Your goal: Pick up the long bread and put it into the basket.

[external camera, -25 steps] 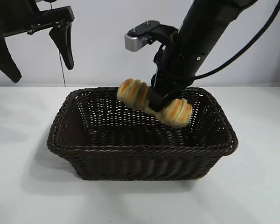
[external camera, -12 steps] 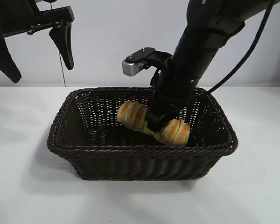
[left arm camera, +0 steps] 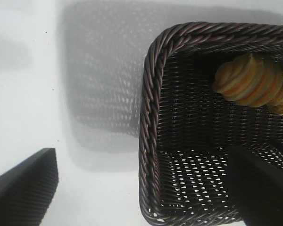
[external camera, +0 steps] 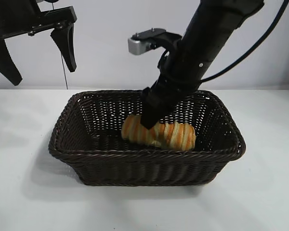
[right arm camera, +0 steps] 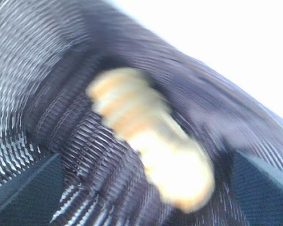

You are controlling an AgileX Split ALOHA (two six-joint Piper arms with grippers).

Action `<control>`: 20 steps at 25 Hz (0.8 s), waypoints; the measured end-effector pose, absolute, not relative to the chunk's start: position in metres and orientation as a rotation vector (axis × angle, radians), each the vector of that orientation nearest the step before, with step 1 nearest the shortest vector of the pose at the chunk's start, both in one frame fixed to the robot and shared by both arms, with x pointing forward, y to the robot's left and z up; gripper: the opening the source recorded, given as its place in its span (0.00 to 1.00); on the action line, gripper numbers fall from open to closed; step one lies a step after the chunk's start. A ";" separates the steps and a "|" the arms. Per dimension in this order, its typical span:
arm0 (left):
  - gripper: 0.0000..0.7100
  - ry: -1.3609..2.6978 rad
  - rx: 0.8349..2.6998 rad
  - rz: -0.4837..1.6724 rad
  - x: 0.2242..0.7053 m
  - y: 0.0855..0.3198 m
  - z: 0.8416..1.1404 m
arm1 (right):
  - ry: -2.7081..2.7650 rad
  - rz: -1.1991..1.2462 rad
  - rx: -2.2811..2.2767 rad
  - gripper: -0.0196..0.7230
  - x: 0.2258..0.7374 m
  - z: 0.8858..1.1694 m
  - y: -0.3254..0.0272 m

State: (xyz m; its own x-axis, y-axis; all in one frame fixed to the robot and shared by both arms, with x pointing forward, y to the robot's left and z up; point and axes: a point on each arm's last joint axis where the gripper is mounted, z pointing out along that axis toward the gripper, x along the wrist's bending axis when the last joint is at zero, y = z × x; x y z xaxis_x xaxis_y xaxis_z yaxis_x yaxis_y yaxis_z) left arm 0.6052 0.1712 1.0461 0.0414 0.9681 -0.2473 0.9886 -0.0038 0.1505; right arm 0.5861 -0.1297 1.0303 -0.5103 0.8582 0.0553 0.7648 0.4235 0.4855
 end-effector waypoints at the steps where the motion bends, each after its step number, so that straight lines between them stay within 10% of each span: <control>1: 0.98 1.996 2.043 -0.105 0.605 0.171 1.046 | 2.438 0.675 1.491 0.96 0.585 1.036 -0.136; 20: 0.98 1.997 2.044 -0.107 0.605 0.171 1.046 | 2.214 0.462 1.966 0.96 0.574 1.059 -0.200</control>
State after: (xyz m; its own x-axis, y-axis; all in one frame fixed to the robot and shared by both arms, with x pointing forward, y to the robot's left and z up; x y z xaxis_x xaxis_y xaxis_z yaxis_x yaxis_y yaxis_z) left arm 0.6049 0.1713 1.0461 0.0413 0.9682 -0.2467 0.9890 -0.0045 0.1478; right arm 0.5737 -0.1998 1.0587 -0.1332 0.9866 0.0946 0.9420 0.0963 0.3216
